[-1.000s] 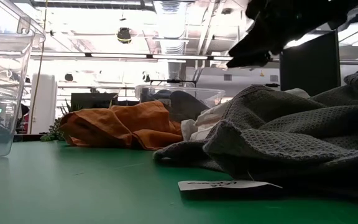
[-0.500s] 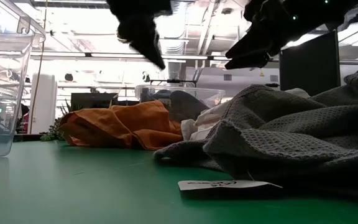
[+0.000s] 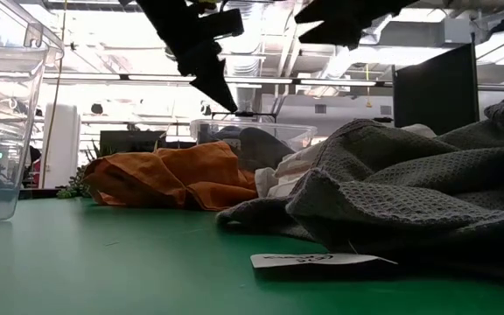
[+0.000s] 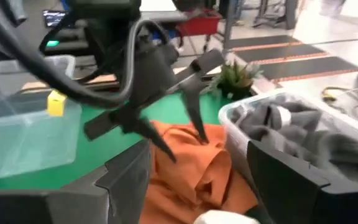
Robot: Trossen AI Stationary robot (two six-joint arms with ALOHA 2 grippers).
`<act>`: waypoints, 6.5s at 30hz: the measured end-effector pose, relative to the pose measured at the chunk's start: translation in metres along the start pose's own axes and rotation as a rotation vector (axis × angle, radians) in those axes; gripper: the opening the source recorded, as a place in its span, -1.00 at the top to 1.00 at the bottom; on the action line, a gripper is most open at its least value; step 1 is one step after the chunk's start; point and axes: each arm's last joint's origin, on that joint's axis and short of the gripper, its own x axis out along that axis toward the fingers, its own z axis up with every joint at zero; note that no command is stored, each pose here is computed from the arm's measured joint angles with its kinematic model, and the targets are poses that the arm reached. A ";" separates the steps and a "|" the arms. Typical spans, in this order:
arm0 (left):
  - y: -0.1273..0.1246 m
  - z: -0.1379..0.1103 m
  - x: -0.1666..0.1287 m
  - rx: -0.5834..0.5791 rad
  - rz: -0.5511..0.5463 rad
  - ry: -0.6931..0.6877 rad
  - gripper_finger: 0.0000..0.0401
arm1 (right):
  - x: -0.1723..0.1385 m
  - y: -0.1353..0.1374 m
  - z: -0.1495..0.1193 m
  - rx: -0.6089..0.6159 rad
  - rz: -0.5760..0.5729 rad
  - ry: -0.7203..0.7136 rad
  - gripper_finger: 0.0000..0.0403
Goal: Sort towels by color in basket
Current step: Put the top light gray towel into the bottom transparent bin, then put the left white towel into the bottom transparent bin
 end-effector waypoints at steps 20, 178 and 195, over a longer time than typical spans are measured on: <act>-0.010 0.003 0.012 0.164 0.052 -0.274 0.02 | 0.006 0.017 -0.044 -0.045 -0.105 0.331 -0.45; 0.064 0.067 -0.123 -0.063 -0.389 -0.136 0.81 | -0.027 -0.034 -0.011 -0.188 -0.223 -0.006 -0.06; 0.045 0.062 -0.126 -0.012 -0.415 -0.034 0.65 | -0.027 -0.034 -0.012 -0.190 -0.221 -0.001 -0.06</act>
